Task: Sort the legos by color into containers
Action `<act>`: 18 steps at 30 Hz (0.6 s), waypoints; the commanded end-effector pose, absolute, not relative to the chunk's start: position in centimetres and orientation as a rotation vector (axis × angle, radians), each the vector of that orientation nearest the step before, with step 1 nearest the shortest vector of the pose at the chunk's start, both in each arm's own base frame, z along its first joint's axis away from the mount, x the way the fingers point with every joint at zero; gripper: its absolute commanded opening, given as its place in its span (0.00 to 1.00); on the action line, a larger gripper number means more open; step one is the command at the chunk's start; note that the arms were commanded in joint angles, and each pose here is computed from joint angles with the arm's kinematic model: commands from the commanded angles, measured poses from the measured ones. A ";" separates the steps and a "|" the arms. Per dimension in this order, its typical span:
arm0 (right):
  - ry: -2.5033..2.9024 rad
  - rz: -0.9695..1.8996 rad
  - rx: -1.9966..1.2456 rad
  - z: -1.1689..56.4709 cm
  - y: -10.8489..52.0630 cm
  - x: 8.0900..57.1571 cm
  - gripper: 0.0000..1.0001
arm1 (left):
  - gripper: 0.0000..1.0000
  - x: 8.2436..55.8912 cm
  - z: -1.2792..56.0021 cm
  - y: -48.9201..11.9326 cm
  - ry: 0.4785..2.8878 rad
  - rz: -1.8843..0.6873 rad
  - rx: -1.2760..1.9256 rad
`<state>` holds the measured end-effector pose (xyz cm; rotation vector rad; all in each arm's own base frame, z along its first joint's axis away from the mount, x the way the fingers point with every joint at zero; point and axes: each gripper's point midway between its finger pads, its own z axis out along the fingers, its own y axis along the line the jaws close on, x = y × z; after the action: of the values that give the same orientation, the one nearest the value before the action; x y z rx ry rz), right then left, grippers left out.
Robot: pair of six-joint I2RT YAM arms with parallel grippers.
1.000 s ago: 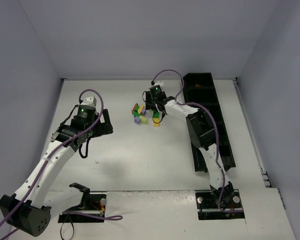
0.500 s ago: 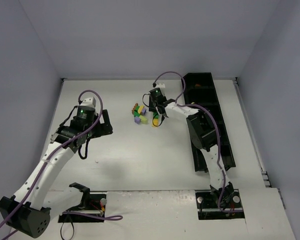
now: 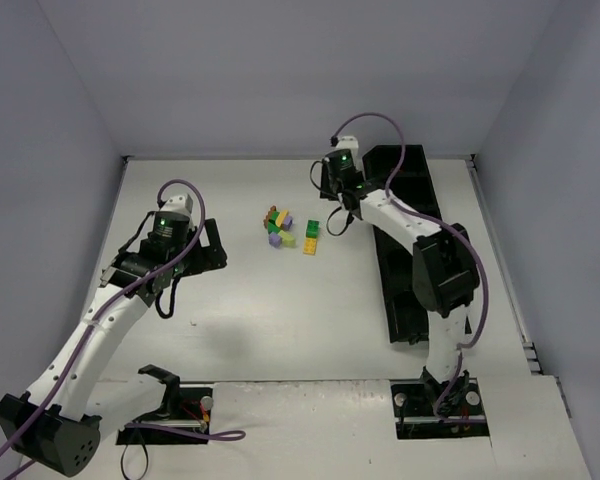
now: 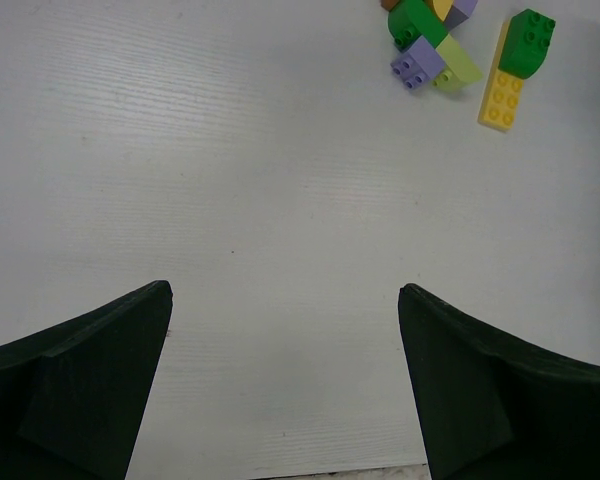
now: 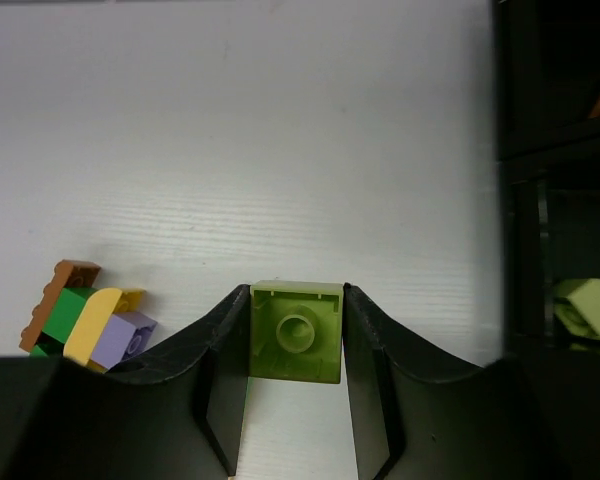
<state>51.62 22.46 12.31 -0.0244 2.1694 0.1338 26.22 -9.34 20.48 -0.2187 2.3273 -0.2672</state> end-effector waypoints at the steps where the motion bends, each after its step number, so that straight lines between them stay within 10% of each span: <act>1: 2.052 0.135 0.035 18.2 19.3 52.0 0.00 | 0.88 27.1 22.1 -9.8 2.256 -0.318 -0.217; 18: 2.013 0.050 0.149 21.1 10.7 48.9 0.00 | 0.88 29.4 23.1 -11.0 2.131 -0.375 -0.135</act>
<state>48.87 11.40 16.25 0.1318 2.1336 0.0304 27.58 -10.60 20.84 -0.1594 2.2612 -0.3373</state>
